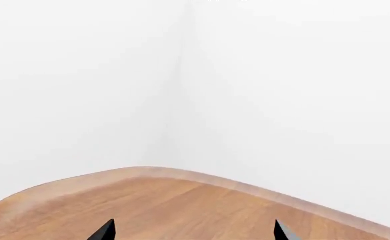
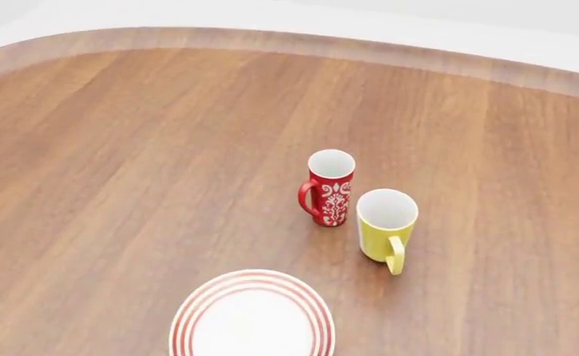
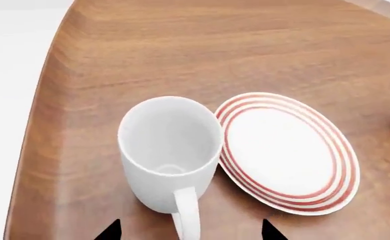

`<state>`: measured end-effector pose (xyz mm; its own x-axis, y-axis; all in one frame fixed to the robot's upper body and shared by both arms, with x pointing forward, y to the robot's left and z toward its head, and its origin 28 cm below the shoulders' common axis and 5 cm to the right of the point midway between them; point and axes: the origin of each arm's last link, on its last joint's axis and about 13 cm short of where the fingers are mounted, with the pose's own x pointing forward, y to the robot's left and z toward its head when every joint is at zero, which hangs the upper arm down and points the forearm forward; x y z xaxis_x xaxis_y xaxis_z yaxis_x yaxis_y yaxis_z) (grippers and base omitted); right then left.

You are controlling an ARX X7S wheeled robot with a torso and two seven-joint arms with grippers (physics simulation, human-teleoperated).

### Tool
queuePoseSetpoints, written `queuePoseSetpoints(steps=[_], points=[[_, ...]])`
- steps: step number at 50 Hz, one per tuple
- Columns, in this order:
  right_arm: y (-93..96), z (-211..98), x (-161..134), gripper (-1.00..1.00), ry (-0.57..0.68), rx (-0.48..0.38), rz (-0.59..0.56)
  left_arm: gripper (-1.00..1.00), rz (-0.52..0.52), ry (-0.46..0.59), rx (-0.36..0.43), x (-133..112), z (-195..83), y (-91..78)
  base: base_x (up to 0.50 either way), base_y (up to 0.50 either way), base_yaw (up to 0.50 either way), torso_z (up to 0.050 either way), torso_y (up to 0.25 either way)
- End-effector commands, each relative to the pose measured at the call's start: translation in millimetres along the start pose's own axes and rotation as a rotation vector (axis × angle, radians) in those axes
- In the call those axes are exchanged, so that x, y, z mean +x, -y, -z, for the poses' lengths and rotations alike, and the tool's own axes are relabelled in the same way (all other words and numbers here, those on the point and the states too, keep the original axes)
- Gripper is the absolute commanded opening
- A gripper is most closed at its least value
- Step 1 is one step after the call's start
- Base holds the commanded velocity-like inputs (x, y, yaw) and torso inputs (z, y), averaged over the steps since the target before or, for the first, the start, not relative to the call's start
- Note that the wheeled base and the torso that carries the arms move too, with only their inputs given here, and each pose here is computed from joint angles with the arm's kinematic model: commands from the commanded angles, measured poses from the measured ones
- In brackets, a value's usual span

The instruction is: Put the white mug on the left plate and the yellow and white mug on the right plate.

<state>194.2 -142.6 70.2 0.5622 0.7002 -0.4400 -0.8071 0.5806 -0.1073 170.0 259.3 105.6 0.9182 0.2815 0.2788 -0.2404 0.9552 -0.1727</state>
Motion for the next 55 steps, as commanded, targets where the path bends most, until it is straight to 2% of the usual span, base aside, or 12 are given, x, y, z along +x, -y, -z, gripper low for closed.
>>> queuePoseSetpoints(steps=[1,17,31,55], points=[[11.3,8.6,11.9,1.0,-0.043,0.031,-0.018,1.0,-0.002,0.006,-0.001,-0.3,-1.5,-1.0,0.0,0.0,0.0,0.0,0.0],[25.2,17.5,25.3,1.0,-0.08,0.034,-0.029,1.0,0.007,-0.006,0.015,0.0,4.6,1.3,0.0,0.0,0.0,0.0,0.0],[21.0,14.7,37.6,1.0,-0.076,0.022,-0.081,1.0,0.011,-0.008,0.018,0.9,3.9,0.7,0.0,0.0,0.0,0.0,0.0],[19.1,33.9,48.2,1.0,-0.123,0.054,-0.101,1.0,0.014,-0.011,0.01,0.4,3.8,1.9,0.0,0.0,0.0,0.0,0.0]])
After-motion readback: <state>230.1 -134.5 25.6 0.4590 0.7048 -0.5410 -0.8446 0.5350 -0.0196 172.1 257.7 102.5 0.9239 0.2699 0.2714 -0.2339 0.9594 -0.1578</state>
